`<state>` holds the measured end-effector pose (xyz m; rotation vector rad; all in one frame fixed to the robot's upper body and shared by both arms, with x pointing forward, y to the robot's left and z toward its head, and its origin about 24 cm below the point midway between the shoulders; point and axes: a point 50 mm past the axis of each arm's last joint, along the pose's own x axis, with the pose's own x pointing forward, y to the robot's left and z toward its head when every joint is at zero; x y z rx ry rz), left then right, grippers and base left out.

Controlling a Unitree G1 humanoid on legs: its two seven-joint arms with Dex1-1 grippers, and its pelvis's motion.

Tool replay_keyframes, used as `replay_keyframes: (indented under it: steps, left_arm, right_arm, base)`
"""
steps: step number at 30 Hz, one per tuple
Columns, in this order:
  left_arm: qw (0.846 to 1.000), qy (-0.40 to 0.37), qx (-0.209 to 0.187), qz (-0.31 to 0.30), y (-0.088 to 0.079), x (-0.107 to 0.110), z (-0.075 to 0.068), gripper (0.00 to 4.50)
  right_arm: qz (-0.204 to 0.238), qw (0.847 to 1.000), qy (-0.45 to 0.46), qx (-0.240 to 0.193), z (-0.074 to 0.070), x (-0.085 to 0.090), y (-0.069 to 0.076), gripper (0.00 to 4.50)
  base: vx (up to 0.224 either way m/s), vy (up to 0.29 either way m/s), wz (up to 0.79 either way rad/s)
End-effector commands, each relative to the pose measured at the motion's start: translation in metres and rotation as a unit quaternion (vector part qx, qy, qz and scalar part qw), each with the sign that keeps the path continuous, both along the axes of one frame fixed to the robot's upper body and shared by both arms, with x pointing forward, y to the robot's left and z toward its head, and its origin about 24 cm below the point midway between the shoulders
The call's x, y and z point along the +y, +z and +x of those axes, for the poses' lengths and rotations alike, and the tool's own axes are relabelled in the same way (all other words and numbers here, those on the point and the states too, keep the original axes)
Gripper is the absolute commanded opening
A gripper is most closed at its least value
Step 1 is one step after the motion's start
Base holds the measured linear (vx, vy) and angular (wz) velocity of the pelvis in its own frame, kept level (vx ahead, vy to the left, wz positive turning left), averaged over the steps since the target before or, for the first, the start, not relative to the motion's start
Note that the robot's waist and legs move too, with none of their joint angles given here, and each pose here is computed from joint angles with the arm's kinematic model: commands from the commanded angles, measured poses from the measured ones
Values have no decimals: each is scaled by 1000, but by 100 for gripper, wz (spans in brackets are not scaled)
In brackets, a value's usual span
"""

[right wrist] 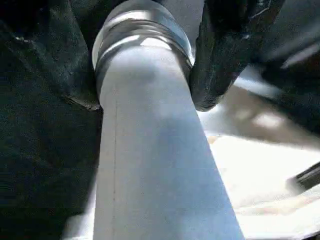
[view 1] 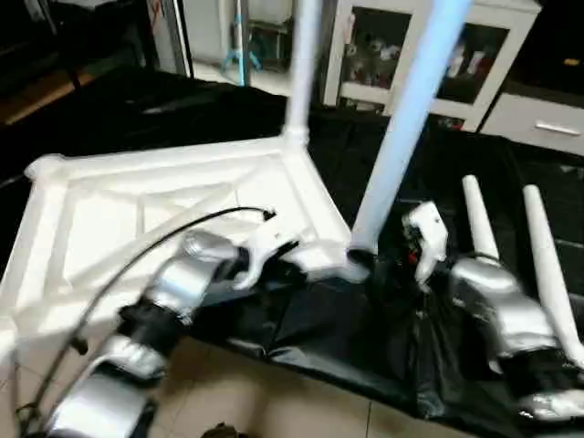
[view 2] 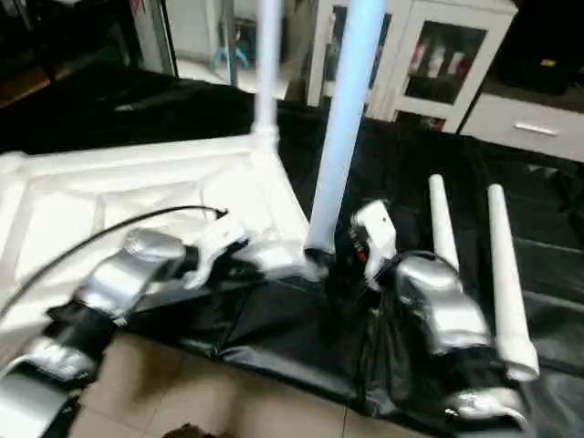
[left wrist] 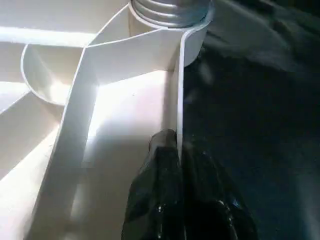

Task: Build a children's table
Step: Rotate leg to tighten

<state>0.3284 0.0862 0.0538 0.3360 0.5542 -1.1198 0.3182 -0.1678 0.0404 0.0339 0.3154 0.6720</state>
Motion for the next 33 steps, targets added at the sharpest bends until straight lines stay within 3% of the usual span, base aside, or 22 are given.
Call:
replay_keyframes:
  steps: [1,2,4,5,6,8,10,11,15,19,20,25,26,31,33]
  left_arm:
    - [998,26,-37,-34,20,-16,11,0]
    - [996,56,-56,-32,24,-28,18,0]
    - [995,65,-64,-30,26,-34,20,0]
    - [993,78,-83,-26,27,-43,23,0]
    - [993,78,-83,-26,27,-43,23,0]
    - [991,84,-95,-28,28,-53,25,0]
    - [991,86,-99,-29,29,-55,25,0]
    - [991,82,-100,-32,30,-57,24,0]
    - [991,79,-99,-33,29,-55,25,0]
    - [992,74,-98,-31,27,-48,25,0]
    - [992,74,-97,-31,26,-46,25,0]
    - [992,73,-94,-28,24,-38,25,0]
    - [993,73,-94,-27,24,-37,25,0]
    - [993,70,-92,-23,23,-29,25,0]
    - [994,61,-87,-21,22,-25,24,0]
  right_arm:
    - [-52,993,-64,86,-11,-3,-38,258]
    - [-69,986,-124,87,-7,7,-45,257]
    - [-66,983,-149,89,-6,13,-47,257]
    - [-59,978,-181,89,-1,29,-48,257]
    - [-59,978,-181,89,-1,29,-48,257]
    - [-50,972,-214,86,6,46,-46,249]
    - [-51,970,-221,83,8,50,-45,247]
    - [-28,972,-220,82,11,58,-41,247]
    - [4,977,-204,62,14,65,-32,247]
    - [27,982,-187,9,17,63,-16,247]
    - [34,982,-185,0,17,62,-13,303]
    - [59,984,-163,-39,17,53,3,324]
    - [63,984,-157,-49,16,50,8,354]
    - [60,989,-112,-74,8,36,20,386]
    - [29,992,-88,-84,2,21,22,404]
  base:
    - [0,0,0]
    - [0,0,0]
    - [0,0,0]
    - [0,0,0]
    - [0,0,0]
    - [0,0,0]
    - [0,0,0]
    - [0,0,0]
    - [0,0,0]
    - [0,0,0]
    - [0,0,0]
    - [0,0,0]
    - [0,0,0]
    - [0,0,0]
    - [0,0,0]
